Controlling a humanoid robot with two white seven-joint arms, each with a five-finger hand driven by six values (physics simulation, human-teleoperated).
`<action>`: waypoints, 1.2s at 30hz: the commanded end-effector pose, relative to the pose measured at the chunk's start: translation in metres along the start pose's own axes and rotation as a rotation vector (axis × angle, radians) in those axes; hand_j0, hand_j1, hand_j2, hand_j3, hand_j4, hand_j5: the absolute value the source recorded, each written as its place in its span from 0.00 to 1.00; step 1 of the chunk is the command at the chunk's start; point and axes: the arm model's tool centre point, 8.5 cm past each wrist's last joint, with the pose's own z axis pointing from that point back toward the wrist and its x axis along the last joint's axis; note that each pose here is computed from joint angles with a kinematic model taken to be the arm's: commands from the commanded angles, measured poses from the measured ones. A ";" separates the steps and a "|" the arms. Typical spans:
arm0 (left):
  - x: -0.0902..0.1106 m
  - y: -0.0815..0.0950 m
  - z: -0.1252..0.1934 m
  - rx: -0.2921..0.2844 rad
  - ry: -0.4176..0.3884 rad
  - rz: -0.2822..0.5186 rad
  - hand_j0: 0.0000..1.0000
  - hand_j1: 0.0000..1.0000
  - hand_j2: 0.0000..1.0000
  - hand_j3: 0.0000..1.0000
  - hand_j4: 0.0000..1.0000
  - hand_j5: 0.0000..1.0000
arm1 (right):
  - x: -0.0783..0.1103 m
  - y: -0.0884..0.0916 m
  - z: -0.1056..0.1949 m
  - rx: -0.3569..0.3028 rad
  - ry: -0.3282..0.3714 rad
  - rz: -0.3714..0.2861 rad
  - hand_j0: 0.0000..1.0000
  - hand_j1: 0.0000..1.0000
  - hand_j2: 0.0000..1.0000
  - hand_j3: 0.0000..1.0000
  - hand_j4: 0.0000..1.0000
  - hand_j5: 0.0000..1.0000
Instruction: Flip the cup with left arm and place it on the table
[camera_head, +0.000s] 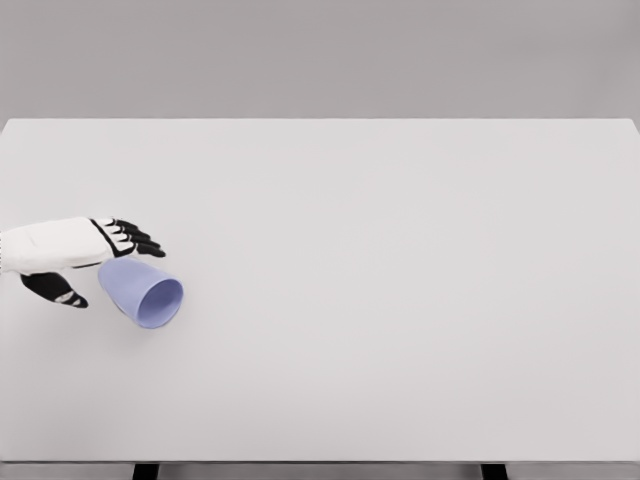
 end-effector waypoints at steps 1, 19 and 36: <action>-0.004 0.004 0.001 0.085 0.007 0.029 1.00 1.00 1.00 1.00 1.00 1.00 | 0.000 0.000 0.000 0.000 0.000 0.000 1.00 1.00 1.00 1.00 1.00 1.00; 0.000 -0.027 -0.007 0.063 -0.007 0.096 1.00 1.00 1.00 1.00 1.00 1.00 | 0.000 0.000 0.000 0.000 0.000 0.000 1.00 1.00 1.00 1.00 1.00 1.00; 0.008 -0.032 -0.028 0.079 -0.047 0.105 1.00 1.00 1.00 1.00 1.00 1.00 | 0.000 0.000 0.000 0.000 0.000 0.000 1.00 1.00 1.00 1.00 1.00 1.00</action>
